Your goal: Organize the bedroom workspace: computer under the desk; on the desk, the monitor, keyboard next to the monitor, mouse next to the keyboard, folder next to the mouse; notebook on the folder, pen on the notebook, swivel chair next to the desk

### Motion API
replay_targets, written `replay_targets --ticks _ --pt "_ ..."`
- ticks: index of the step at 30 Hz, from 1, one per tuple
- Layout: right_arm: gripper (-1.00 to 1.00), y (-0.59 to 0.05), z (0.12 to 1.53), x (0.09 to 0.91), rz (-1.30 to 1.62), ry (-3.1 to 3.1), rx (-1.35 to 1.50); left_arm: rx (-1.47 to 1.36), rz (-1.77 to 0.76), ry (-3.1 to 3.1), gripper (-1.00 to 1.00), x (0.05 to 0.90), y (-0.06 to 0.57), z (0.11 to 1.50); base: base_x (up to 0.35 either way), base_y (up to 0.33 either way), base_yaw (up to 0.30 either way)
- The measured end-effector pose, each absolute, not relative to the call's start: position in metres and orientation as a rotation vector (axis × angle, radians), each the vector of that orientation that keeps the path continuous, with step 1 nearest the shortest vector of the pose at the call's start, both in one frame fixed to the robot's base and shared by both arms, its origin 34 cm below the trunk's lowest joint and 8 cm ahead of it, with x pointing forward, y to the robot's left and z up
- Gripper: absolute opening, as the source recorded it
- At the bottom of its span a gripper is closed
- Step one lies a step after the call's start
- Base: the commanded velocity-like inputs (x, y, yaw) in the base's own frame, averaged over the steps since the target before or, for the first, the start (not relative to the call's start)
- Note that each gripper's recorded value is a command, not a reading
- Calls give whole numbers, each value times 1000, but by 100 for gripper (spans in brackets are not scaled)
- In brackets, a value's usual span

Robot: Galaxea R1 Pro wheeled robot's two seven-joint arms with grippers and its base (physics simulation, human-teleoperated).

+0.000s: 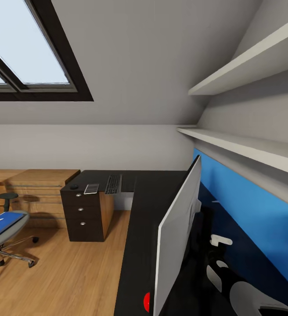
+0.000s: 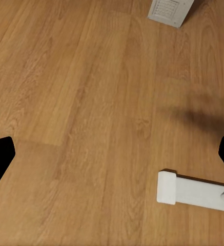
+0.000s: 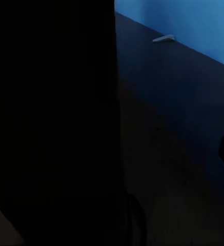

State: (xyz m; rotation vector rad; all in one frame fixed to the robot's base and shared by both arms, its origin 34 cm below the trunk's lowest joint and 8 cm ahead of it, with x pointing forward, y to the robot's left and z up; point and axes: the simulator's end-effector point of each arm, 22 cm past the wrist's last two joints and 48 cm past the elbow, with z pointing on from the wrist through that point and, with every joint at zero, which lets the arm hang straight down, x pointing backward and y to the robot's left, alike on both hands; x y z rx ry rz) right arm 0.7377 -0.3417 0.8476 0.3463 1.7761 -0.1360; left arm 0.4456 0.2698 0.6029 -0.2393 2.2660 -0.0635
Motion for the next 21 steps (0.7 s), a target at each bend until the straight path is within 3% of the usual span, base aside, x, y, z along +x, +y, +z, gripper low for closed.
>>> replay_targets --ticks 7,21 --pt "100 -341 848 738 -136 1776 344 -239 -63 2266 100 446 270 603 -72 0 0" --pt "100 -343 847 738 -137 1775 354 -239 -63 2267 100 446 270 603 -232 0 0"
